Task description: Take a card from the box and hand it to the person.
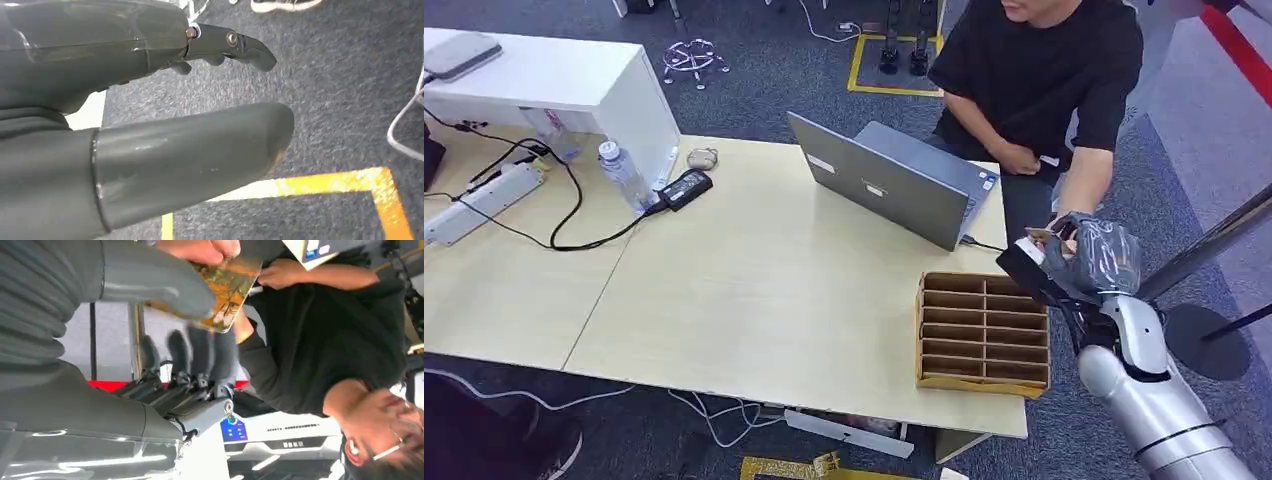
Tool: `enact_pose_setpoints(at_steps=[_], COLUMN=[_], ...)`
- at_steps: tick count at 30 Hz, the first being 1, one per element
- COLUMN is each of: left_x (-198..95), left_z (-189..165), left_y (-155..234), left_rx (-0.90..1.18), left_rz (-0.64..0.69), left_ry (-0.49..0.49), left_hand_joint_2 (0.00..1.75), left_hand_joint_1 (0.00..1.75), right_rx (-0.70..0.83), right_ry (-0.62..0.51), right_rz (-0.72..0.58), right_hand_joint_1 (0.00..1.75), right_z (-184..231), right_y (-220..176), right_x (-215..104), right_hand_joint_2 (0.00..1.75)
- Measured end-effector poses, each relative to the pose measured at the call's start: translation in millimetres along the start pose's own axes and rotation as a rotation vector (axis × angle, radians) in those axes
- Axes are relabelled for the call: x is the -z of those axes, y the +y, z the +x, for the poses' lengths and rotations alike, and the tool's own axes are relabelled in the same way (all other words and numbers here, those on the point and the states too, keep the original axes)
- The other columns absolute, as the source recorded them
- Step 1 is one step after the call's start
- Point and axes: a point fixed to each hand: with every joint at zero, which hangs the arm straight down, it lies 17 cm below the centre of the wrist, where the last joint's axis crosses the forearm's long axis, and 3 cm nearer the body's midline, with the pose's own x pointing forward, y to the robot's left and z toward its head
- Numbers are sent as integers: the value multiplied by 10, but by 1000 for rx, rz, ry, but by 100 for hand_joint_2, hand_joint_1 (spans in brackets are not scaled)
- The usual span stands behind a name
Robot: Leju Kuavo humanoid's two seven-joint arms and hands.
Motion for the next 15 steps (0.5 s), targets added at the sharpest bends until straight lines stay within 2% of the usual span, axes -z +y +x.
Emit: enact_pose_setpoints(at_steps=[11, 15], left_x=[77, 77], left_z=[-94, -52], left_y=[180, 216], left_rx=[8, 10], left_rz=[-3, 27], left_ry=[19, -5], left_hand_joint_2=[0, 0], left_hand_joint_1=[0, 0], right_rx=[-20, 41], right_ry=[14, 27], right_rz=[6, -102], right_hand_joint_1=[0, 0], right_z=[3, -40], right_y=[50, -123], right_x=[73, 55], right_hand_joint_2=[175, 175])
